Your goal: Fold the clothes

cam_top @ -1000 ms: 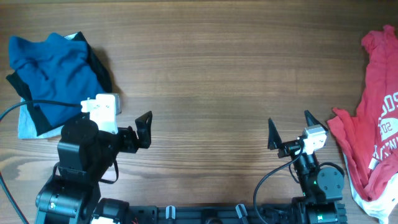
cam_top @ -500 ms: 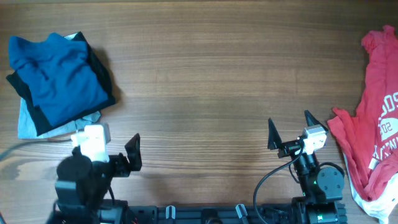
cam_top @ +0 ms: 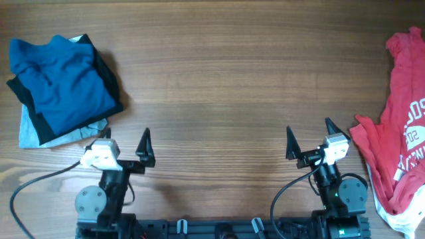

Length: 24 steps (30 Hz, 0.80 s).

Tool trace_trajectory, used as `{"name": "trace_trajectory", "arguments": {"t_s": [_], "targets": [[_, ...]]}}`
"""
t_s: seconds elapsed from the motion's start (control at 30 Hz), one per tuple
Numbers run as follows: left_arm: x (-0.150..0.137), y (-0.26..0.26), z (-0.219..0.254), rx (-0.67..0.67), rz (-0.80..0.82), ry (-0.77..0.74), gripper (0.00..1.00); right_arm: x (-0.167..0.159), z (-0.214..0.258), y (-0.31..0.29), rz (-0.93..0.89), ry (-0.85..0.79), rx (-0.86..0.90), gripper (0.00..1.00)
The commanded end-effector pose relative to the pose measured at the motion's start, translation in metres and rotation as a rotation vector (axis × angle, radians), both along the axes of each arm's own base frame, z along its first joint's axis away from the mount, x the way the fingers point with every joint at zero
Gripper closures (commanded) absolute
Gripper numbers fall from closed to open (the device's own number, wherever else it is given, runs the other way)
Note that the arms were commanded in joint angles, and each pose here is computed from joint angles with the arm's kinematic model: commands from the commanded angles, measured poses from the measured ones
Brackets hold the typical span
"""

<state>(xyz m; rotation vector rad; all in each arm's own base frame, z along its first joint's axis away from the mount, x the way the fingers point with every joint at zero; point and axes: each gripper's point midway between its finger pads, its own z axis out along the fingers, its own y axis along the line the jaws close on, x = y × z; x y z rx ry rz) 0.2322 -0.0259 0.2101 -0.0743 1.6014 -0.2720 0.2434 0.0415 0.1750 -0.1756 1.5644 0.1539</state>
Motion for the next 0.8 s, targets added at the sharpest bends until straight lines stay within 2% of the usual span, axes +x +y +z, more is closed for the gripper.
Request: {"name": "trace_trajectory", "arguments": {"t_s": [0.0,0.07,0.13,0.27,0.77], "targets": [[0.009,0.0,-0.007,0.012,-0.002,-0.092,0.0,0.0,0.001,-0.001,-0.004,-0.008,-0.012,0.0],[0.012,-0.001,-0.012,0.01,-0.003,-0.125,0.0,0.0,0.001,-0.001,-0.004,-0.008,-0.012,0.0],[0.012,-0.002,-0.019,0.011,-0.012,-0.094,0.0,0.0,0.001,-0.001,-0.004,-0.008,-0.011,0.0],[0.01,-0.012,-0.051,0.013,-0.072,0.038,0.0,0.0,0.001,-0.001,-0.004,-0.008,-0.011,0.0],[0.011,-0.012,-0.05,0.011,-0.071,0.033,0.0,0.0,0.001,-0.001,-0.004,-0.008,-0.011,0.0]]}}
